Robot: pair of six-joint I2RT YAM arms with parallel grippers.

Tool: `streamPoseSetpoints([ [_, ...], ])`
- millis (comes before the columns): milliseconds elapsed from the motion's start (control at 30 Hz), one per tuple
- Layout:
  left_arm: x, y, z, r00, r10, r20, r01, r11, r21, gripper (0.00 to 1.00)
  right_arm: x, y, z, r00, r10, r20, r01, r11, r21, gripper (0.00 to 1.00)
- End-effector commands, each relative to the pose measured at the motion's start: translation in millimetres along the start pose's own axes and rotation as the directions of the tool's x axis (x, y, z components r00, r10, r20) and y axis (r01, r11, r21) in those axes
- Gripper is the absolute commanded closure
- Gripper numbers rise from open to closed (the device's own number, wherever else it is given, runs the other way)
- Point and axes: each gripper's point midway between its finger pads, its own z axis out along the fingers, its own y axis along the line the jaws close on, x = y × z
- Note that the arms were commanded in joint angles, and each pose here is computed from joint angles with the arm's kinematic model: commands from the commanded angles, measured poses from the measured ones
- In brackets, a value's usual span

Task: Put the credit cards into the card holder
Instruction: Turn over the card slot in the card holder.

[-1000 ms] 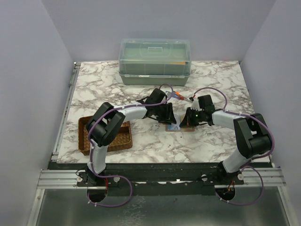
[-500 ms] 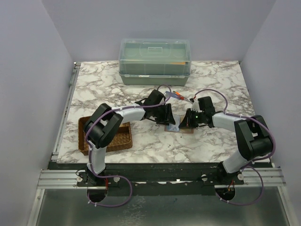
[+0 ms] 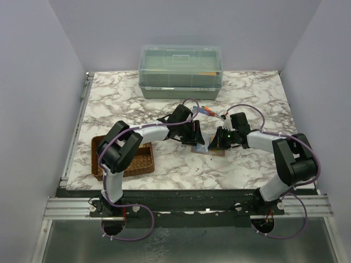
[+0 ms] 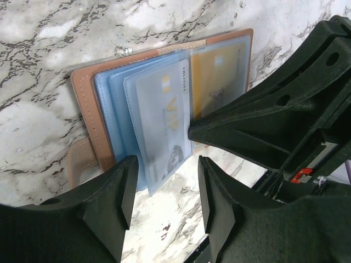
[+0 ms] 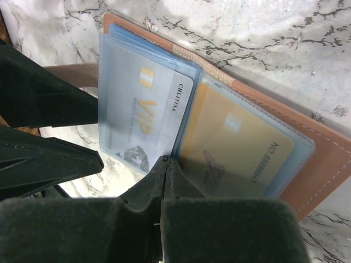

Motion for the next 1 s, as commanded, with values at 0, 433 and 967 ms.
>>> streamPoseSetpoints([
  [0, 2.9, -1.0, 9.0, 0.999, -0.006, -0.033, 0.006, 1.000, 0.007, 0.46, 0.1, -3.4, 4.0, 1.000, 0.000, 0.004, 0.000, 1.000, 0.011, 1.00],
  [433, -12.5, -31.9, -9.8, 0.997, 0.068, 0.045, -0.072, 0.993, 0.091, 0.52, -2.7, -3.7, -1.4, 1.000, 0.016, 0.017, -0.017, 0.999, 0.041, 0.99],
  [967, 3.0, -89.3, 30.1, 0.993, 0.119, -0.003, -0.118, 0.981, 0.152, 0.51, -39.9, -18.2, -104.9, 0.970, 0.078, 0.230, -0.178, 0.871, 0.459, 0.75],
])
